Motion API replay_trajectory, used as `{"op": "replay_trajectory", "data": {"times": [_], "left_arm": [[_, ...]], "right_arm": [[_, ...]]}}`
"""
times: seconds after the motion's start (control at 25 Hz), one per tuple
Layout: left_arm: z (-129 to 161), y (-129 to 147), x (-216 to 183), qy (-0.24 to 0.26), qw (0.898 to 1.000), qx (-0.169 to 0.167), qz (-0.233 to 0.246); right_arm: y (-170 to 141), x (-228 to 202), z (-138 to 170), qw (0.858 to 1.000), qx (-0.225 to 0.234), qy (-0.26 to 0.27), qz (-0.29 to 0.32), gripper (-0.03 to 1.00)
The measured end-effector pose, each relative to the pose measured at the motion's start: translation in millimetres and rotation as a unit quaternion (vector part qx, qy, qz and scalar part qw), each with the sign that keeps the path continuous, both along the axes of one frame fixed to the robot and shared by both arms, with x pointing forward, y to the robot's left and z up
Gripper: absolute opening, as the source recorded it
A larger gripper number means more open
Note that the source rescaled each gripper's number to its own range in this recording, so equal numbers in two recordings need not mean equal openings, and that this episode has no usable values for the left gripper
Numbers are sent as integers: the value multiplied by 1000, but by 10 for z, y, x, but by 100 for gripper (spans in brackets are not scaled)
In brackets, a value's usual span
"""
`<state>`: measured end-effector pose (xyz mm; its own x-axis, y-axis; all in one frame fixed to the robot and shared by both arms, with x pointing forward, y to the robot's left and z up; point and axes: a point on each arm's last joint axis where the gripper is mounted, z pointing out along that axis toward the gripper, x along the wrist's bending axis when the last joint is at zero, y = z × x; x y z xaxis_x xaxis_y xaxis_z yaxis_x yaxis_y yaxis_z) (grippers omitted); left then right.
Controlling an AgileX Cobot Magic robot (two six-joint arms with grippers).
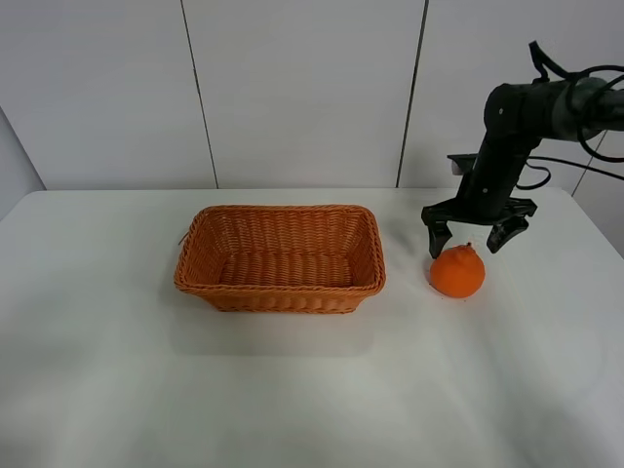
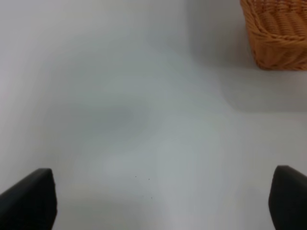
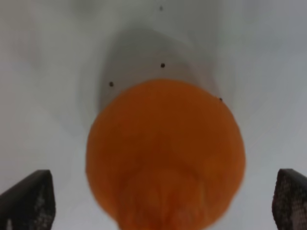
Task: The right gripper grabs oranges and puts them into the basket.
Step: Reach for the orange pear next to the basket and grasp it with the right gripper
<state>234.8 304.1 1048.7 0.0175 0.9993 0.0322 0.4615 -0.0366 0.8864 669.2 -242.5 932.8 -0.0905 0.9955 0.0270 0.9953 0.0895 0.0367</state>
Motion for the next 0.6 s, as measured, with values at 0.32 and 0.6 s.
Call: {"op": "replay_trajectory", "data": {"times": [0.32, 0.6], "left_arm": [[0, 0, 0, 0, 1000, 0, 0], [0, 0, 0, 0, 1000, 0, 0]], "right_arm": [[0, 47, -393, 1000, -6, 26, 1, 100], [-3, 55, -404, 1000, -8, 23, 2, 25]]}}
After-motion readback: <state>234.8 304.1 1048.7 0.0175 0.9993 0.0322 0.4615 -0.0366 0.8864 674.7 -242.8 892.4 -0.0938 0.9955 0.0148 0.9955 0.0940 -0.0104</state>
